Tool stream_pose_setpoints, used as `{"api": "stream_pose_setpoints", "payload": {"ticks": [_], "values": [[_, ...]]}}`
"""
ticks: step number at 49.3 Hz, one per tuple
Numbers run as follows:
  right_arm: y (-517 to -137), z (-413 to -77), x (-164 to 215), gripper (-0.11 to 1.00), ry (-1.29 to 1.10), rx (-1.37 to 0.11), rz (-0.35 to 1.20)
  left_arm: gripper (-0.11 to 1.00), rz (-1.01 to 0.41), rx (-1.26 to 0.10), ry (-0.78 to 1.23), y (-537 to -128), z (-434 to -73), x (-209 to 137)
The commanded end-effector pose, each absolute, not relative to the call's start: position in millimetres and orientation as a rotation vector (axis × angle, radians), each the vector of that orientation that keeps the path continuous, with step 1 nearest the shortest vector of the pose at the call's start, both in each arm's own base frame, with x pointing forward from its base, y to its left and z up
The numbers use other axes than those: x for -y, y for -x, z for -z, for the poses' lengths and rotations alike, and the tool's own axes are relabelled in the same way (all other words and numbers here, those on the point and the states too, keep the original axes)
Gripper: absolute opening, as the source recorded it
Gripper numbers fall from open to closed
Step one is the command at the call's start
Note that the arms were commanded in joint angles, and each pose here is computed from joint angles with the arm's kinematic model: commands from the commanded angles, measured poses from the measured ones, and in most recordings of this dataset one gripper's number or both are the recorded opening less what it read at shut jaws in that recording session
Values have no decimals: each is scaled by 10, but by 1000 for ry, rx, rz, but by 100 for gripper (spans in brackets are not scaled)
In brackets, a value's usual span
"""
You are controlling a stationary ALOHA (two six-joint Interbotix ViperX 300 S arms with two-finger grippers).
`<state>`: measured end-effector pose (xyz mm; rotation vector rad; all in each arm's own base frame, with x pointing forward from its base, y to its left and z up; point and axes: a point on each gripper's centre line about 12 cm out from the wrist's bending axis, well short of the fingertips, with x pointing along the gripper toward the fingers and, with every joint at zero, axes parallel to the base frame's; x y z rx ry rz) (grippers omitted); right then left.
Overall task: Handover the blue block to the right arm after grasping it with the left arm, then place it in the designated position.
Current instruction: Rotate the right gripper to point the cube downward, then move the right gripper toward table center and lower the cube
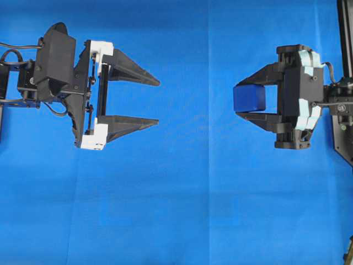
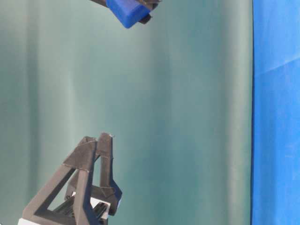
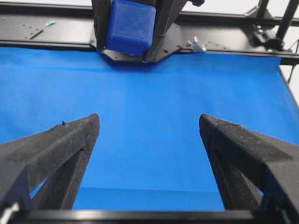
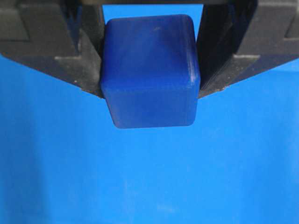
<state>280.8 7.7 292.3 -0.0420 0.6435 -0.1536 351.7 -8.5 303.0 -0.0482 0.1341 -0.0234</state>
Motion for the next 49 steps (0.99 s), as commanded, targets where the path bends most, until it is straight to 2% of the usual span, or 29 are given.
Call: {"api": "stream_pose_setpoints", "payload": {"ticks": [1, 23, 49], "values": [[-2806, -2986, -83, 43, 38, -623, 149, 92, 24, -90, 52, -3510, -3173, 85], [-2841, -2958, -99, 43, 36, -620, 139, 92, 24, -88, 52, -3511, -3180, 85], [-3304, -2375, -332, 43, -27, -629, 7, 92, 24, -90, 50, -3516, -3179, 85]]}}
